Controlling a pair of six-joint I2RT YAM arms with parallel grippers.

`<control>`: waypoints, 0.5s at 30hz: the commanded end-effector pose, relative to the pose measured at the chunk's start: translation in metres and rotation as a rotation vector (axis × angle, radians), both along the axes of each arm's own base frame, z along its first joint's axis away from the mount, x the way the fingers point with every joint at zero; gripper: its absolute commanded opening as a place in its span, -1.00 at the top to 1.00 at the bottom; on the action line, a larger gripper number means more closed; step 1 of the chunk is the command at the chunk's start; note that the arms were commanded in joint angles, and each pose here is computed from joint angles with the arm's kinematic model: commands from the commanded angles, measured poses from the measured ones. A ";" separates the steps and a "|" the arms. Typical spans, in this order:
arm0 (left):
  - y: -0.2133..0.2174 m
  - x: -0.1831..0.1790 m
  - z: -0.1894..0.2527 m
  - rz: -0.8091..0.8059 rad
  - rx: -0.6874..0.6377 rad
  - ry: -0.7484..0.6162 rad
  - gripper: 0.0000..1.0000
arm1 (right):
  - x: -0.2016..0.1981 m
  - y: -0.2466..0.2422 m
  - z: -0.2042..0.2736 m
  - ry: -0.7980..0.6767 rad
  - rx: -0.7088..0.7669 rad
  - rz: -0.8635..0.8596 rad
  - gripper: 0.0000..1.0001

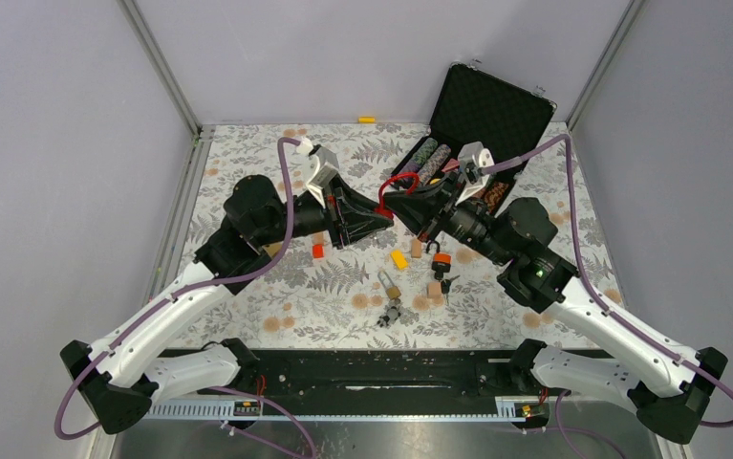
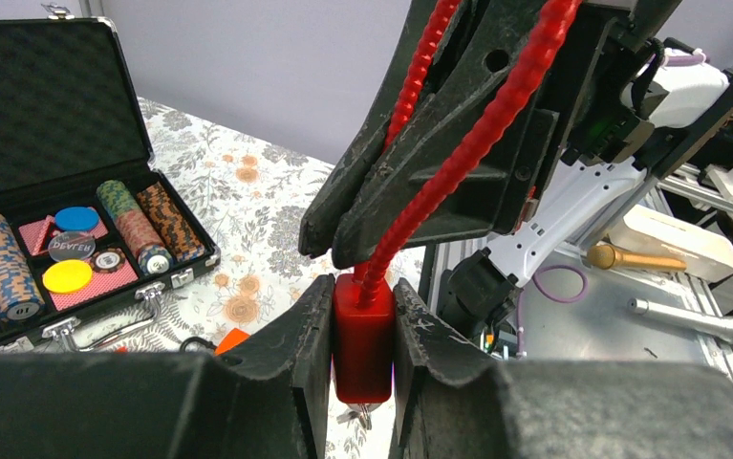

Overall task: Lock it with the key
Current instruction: Lock the lock.

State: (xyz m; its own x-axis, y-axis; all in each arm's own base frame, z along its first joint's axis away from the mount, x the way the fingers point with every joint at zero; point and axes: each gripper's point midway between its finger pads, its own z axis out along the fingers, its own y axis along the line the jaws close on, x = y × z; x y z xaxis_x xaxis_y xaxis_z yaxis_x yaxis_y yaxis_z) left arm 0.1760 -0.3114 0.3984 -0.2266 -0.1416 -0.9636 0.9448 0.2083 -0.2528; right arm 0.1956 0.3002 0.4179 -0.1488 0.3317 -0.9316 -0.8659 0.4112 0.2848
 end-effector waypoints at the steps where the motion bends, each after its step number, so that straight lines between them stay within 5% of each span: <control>1: 0.015 0.023 0.037 0.168 -0.146 -0.076 1.00 | -0.018 0.003 -0.011 0.110 -0.067 0.041 0.68; 8: 0.024 0.023 0.020 0.196 -0.131 -0.039 1.00 | -0.015 -0.017 0.018 0.164 0.017 -0.039 0.45; 15: 0.030 0.024 0.028 0.227 -0.168 -0.009 1.00 | -0.018 -0.028 0.022 0.209 0.060 -0.066 -0.19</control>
